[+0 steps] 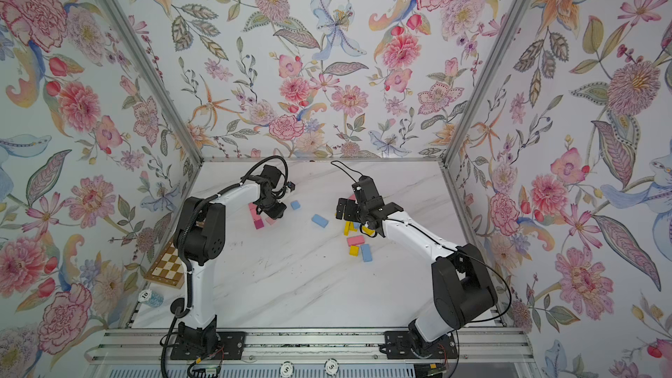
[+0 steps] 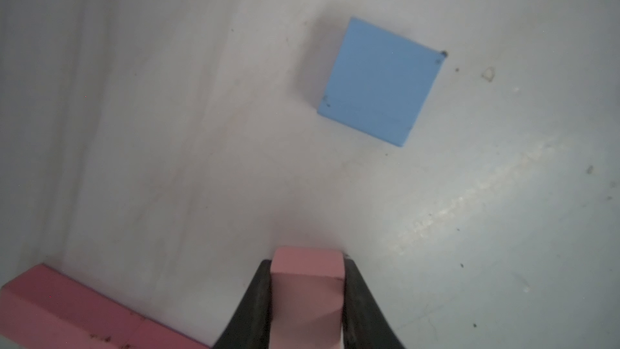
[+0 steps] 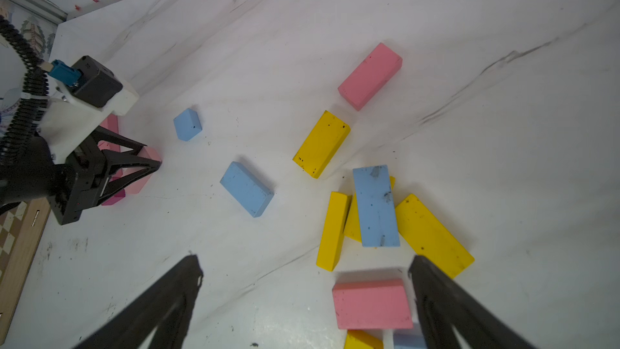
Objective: Assemble the letter v with building blocks
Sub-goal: Assemble the building block at the center of the board.
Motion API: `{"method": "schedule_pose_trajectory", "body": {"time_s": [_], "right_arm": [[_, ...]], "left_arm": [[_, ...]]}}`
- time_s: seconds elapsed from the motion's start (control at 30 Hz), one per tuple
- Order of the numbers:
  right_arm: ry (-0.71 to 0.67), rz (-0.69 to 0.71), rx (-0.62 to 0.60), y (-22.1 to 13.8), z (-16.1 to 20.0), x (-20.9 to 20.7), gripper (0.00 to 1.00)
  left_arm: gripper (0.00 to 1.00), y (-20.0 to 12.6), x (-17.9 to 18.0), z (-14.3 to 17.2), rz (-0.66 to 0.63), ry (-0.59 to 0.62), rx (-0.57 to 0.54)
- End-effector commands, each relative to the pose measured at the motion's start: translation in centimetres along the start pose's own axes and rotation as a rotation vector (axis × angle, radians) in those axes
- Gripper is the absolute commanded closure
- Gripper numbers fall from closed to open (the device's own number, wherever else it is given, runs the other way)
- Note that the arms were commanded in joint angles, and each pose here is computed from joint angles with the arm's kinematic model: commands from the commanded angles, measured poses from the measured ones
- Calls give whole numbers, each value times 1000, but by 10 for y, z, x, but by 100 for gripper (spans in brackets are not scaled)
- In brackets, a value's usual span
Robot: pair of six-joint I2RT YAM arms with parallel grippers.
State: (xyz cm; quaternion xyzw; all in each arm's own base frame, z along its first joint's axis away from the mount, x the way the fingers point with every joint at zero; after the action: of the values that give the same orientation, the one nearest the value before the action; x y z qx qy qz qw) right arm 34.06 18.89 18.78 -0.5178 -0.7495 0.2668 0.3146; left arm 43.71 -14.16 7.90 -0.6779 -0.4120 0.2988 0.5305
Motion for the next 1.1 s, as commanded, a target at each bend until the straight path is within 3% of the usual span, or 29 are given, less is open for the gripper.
{"method": "schedule_pose_trajectory", "body": {"time_s": [0.0, 0.47, 1.07], "right_arm": [[8, 15, -10, -3, -4, 1, 1], [4, 20, -14, -6, -7, 4, 1], [-7, 35, -12, -8, -9, 7, 1]], "left_arm": [[83, 5, -6, 13, 22, 75, 46], [76, 5, -9, 21, -74, 287, 59], [73, 1, -17, 26, 18, 367, 53]]}}
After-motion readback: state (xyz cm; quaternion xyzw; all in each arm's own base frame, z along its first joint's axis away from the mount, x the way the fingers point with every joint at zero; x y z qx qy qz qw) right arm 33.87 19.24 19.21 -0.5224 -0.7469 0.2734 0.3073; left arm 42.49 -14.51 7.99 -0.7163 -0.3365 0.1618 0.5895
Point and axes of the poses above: each gripper's point midway between its finger pads, its own y axis out along the fingers, its own x axis along the line the jaws close on, z = x × y, the point moved 6 cm from there along -y, back along the fingers, and after that the axes turned 13 degrees about -y, right-handed, at the moved point
